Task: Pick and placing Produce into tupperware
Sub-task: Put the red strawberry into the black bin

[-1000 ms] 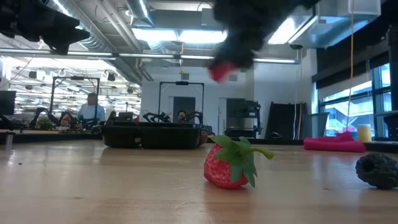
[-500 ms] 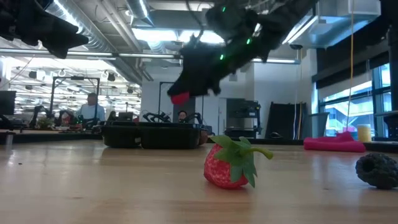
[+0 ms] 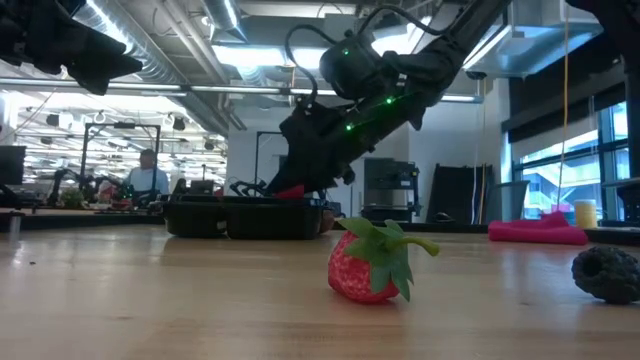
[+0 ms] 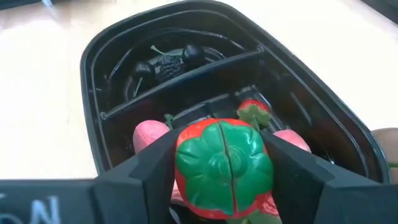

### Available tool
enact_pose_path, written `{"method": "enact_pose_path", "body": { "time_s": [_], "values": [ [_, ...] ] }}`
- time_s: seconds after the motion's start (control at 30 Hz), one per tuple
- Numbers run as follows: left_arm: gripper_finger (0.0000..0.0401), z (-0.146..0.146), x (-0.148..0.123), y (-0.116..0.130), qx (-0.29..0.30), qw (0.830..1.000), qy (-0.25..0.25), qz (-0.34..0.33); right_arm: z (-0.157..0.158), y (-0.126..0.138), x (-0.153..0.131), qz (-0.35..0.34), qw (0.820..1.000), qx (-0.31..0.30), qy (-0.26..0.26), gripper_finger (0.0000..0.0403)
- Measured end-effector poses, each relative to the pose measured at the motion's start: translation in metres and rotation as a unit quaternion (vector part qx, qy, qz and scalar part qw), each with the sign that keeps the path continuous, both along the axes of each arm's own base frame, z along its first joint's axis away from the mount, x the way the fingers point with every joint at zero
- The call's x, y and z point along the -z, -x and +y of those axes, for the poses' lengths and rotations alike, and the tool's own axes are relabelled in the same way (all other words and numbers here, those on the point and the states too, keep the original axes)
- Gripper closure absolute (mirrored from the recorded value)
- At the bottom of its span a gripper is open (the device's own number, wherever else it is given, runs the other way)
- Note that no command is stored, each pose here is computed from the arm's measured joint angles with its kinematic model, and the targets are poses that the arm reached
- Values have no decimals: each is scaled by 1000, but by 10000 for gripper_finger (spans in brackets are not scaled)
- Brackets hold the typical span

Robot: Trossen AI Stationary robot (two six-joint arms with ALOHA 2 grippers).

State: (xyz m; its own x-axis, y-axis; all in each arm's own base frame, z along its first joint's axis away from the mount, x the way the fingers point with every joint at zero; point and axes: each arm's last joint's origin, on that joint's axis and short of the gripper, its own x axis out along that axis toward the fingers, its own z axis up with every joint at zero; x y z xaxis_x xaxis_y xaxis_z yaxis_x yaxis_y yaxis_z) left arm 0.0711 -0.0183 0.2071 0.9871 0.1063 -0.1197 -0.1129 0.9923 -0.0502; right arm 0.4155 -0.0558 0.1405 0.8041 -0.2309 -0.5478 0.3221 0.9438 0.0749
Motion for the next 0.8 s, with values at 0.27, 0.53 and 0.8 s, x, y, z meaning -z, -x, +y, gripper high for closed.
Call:
{"method": "enact_pose_path", "body": {
  "time_s": [0.27,0.53,0.8],
  "values": [
    [222,0,0,0,0,1000,0,0,1,0,0,0,1000,-23,-1,163],
    [222,0,0,0,0,1000,0,0,1,-1,-6,-12,1000,-28,1,109],
    [222,0,0,0,0,1000,0,0,44,19,-60,2,977,-214,16,104]
  ]
}}
